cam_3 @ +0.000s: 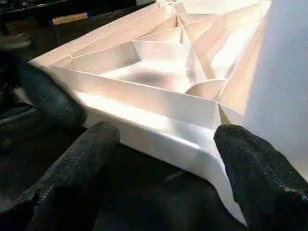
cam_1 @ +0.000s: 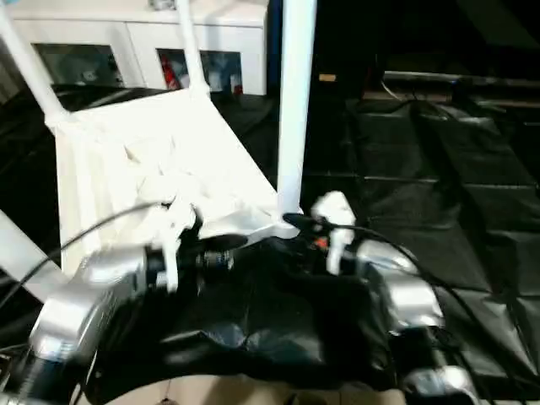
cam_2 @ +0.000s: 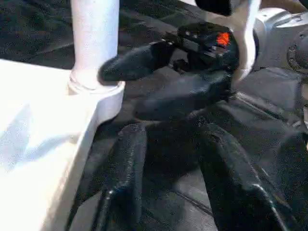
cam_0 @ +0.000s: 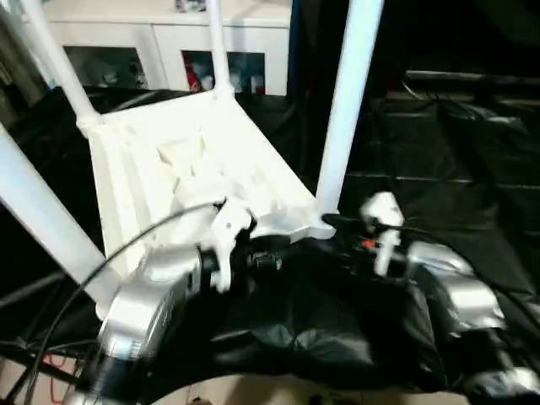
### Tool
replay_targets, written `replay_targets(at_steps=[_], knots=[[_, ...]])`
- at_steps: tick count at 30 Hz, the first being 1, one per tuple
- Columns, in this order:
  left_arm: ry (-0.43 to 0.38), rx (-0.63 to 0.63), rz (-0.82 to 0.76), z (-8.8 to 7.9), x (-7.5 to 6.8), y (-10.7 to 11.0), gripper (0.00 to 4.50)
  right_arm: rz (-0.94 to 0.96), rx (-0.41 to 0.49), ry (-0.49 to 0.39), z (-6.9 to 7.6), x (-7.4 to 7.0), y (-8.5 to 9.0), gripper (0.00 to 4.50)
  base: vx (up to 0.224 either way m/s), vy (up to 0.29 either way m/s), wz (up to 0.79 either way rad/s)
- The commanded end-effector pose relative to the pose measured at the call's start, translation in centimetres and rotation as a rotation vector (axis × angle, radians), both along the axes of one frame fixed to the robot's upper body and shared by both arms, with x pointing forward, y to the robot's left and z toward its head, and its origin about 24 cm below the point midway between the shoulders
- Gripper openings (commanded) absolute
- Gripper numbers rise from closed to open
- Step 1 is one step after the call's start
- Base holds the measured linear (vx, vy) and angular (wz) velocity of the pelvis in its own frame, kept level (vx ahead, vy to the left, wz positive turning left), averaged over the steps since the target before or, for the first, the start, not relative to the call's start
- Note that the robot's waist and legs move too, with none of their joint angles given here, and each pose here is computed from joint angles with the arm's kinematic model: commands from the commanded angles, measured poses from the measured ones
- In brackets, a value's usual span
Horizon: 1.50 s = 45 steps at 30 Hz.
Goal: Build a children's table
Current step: Rotate leg to tighten, then rotate table base
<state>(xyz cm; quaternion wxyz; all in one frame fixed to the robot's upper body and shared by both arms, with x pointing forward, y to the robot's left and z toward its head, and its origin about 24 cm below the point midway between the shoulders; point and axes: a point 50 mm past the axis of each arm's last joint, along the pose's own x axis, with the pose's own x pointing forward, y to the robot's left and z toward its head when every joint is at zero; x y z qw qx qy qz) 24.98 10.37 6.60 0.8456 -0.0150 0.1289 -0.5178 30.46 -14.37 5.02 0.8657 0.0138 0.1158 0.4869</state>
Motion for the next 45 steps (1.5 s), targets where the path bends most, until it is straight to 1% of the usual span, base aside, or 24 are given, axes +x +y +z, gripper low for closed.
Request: replay_targets(at_steps=[1,2,3,4,5,6,7,8,11,14,15,16,20,21,23,25,28,31,34,37,38,40,43,45], knots=[[-0.022,0.011,0.036,0.2,-0.6,-0.2,2.31,-0.030,-0.023,-0.024,0.2,0.7,0.1,3.68,0.000,0.000,0.00],[-0.031,0.008,0.105,-0.2,-1.4,0.0,2.35,-0.111,-0.048,-0.039,0.0,1.7,0.3,3.68,0.000,0.000,0.00],[-0.031,0.008,0.105,-0.2,-1.4,0.0,2.35,-0.111,-0.048,-0.039,0.0,1.7,0.3,3.68,0.000,0.000,0.00],[-0.029,0.006,0.133,-0.3,-1.7,0.1,2.61,-0.155,-0.059,-0.041,-0.1,2.2,0.3,3.68,0.000,0.000,0.00],[-0.035,0.014,0.164,-0.7,-2.3,0.5,2.72,-0.263,-0.072,-0.037,-0.2,3.2,0.0,3.68,0.000,0.000,0.00],[-0.034,0.016,0.177,-0.8,-2.6,0.7,2.75,-0.306,-0.076,-0.032,-0.2,3.5,-0.1,3.68,0.000,0.000,0.00],[-0.034,0.016,0.177,-0.8,-2.6,0.7,2.76,-0.306,-0.076,-0.032,-0.2,3.5,-0.1,3.68,0.000,0.000,0.00],[-0.034,0.021,0.193,-1.0,-3.0,1.0,2.81,-0.372,-0.082,-0.024,-0.3,4.1,-0.3,3.68,0.000,0.000,0.00],[-0.019,0.026,0.200,-1.3,-4.2,1.8,3.19,-0.479,-0.120,-0.024,-0.5,4.9,-0.7,3.68,0.000,0.000,0.00],[0.003,0.035,0.177,-1.6,-5.2,2.7,3.23,-0.552,-0.144,-0.026,-0.5,5.6,-0.8,3.68,0.000,0.000,0.00],[0.003,0.035,0.177,-1.6,-5.2,2.7,3.52,-0.552,-0.144,-0.026,-0.5,5.6,-0.8,3.68,0.000,0.000,0.00],[0.026,0.038,0.163,-1.6,-5.6,3.0,3.63,-0.591,-0.153,-0.026,-0.5,5.9,-0.9,3.68,0.000,0.000,0.00],[0.096,0.076,0.095,-1.8,-7.3,4.4,3.67,-0.710,-0.152,-0.020,-0.2,6.7,-1.4,3.68,0.000,0.000,0.00],[0.119,0.090,0.065,-1.9,-8.0,4.8,3.98,-0.755,-0.146,-0.012,-0.2,6.9,-1.7,3.68,0.000,0.000,0.00],[0.165,0.121,0.017,-1.9,-9.2,6.0,4.07,-0.837,-0.129,0.007,-0.2,7.3,-2.1,3.68,0.000,0.000,0.00],[0.170,0.124,0.017,-1.9,-9.3,6.3,4.12,-0.845,-0.129,0.005,-0.2,7.3,-2.2,3.68,0.000,0.000,0.00],[0.135,0.096,0.069,-1.4,-9.3,8.0,4.42,-0.823,-0.126,-0.012,-0.1,7.3,-1.8,3.68,0.000,0.000,0.00],[0.125,0.059,0.105,-1.0,-9.5,9.5,4.46,-0.798,-0.122,-0.028,0.0,7.3,-1.5,3.68,0.000,0.000,0.00],[0.141,0.068,0.120,-0.5,-10.1,11.7,4.46,-0.773,-0.114,-0.043,-0.1,7.2,-1.7,3.68,0.000,0.000,0.00],[0.150,0.094,0.157,0.1,-10.3,13.8,4.46,-0.745,-0.119,-0.055,-0.4,6.8,-1.9,3.68,0.000,0.000,0.00],[0.145,0.113,0.182,0.7,-10.2,15.2,4.46,-0.722,-0.134,-0.064,-0.8,6.4,-2.2,3.68,0.000,0.000,0.00],[0.140,0.125,0.190,1.4,-10.0,16.0,4.46,-0.699,-0.144,-0.070,-1.2,6.0,-2.3,3.68,0.000,0.000,0.00],[0.100,0.135,0.196,2.6,-9.2,16.7,4.46,-0.678,-0.143,-0.064,-1.9,5.3,-2.6,3.68,0.000,0.000,0.00],[0.050,0.127,0.205,3.3,-8.0,16.6,4.46,-0.678,-0.134,-0.045,-2.5,4.9,-2.6,3.68,0.000,0.000,0.00]])
